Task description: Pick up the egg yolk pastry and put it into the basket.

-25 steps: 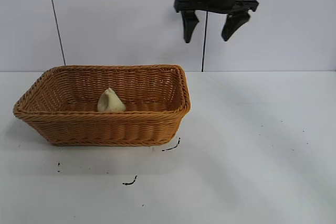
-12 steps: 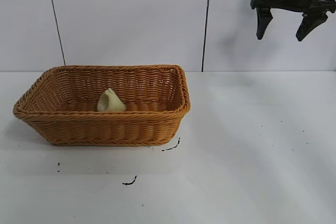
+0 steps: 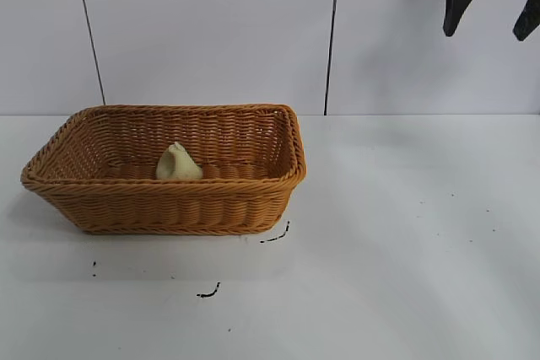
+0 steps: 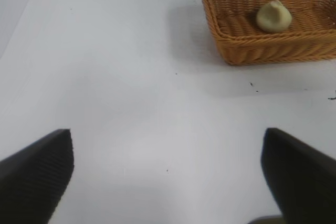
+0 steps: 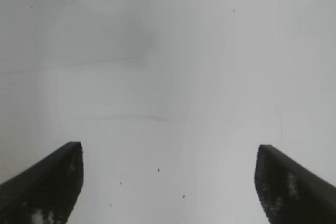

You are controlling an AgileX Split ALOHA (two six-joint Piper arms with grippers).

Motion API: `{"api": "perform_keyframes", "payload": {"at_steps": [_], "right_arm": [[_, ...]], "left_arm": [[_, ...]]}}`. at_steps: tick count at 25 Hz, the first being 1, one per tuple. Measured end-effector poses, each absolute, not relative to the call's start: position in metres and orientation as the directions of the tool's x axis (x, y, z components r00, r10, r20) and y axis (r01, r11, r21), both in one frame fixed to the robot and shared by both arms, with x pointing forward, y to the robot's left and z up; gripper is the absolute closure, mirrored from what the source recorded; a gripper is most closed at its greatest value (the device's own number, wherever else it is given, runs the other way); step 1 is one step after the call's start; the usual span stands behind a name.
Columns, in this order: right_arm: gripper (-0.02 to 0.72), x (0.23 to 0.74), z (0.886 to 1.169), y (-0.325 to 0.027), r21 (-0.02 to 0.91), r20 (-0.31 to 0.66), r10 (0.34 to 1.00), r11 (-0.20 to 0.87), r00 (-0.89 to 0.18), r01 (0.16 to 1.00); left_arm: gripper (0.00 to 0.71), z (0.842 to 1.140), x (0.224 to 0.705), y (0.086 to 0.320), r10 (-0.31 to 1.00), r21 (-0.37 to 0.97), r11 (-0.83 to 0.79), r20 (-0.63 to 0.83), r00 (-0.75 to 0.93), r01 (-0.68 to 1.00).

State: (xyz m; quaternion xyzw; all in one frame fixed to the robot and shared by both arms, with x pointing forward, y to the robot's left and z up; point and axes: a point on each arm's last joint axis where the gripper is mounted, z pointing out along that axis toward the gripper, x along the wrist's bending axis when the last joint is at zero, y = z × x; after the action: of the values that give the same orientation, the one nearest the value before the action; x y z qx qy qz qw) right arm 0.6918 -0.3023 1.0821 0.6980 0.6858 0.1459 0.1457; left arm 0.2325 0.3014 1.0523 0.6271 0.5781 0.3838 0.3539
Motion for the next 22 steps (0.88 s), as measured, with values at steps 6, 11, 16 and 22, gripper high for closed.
{"api": "perform_keyframes", "payload": {"at_steps": [6, 11, 16, 22], "right_arm": [[0.069, 0.619, 1.120, -0.300, 0.403, 0.015, 1.000, -0.013, 0.007, 0.915], [0.069, 0.548, 1.147, -0.299, 0.439, 0.019, 1.000, -0.014, 0.006, 0.899], [0.069, 0.472, 1.155, -0.299, 0.478, 0.014, 1.000, -0.004, -0.003, 0.878], [0.069, 0.393, 1.140, -0.298, 0.520, 0.006, 1.000, 0.012, -0.017, 0.854]], "left_arm": [[0.014, 1.052, 0.233, 0.301, 0.997, 0.888, -0.081, 0.072, 0.037, 0.453], [0.014, 1.052, 0.233, 0.301, 0.997, 0.888, -0.081, 0.072, 0.037, 0.453], [0.014, 1.052, 0.233, 0.301, 0.997, 0.888, -0.081, 0.072, 0.037, 0.453], [0.014, 1.052, 0.233, 0.301, 0.997, 0.888, -0.081, 0.072, 0.037, 0.453]]}}
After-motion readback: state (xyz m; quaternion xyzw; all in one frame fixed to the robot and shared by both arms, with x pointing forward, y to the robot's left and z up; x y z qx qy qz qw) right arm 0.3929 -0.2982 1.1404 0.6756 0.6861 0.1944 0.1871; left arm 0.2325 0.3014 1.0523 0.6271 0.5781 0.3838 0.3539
